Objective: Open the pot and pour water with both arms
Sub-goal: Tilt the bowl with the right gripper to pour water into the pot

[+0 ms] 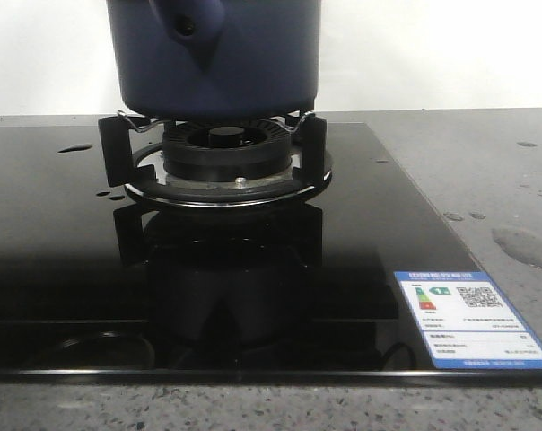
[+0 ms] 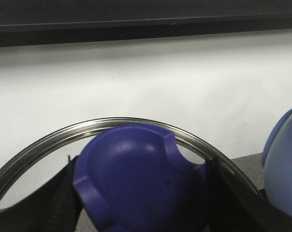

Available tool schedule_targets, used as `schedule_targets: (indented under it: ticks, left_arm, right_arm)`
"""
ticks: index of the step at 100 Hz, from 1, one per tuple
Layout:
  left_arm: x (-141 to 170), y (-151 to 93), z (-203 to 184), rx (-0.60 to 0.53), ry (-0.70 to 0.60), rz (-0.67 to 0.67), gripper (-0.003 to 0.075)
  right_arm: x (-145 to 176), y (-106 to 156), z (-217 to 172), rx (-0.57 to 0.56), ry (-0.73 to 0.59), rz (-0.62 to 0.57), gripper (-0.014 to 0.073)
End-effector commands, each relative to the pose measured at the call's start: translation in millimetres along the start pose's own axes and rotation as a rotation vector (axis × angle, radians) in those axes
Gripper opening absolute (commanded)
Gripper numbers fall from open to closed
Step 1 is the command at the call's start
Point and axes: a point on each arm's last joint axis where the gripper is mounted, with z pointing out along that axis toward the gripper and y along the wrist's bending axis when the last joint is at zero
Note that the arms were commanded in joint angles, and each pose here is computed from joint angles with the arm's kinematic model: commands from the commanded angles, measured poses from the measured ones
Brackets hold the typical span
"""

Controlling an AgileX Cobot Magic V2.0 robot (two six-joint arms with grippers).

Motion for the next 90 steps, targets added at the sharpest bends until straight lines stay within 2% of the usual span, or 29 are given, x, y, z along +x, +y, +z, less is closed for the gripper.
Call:
schedule_targets:
  ticks: [1,23,90]
  left_arm:
    - [-29.2,1.1,-19.8,-0.046,-0.160,-0.014,0.0327]
    - [-29.2,1.1,-19.8,-0.046,-0.160,-0.014,0.0327]
    - [-29.2,1.1,-19.8,-0.046,-0.160,-0.014,0.0327]
  right_arm:
    - [-48.0,-6.8,-7.2,0.043,-0.242,-0.007,-0.0057]
    - [-55.5,-8.1,-9.4,0.059,-0.327,-0.016,-0.0057]
    - [-57.6,-8.4,-9.8,0.063,-0.346,-0.017,-0.0057]
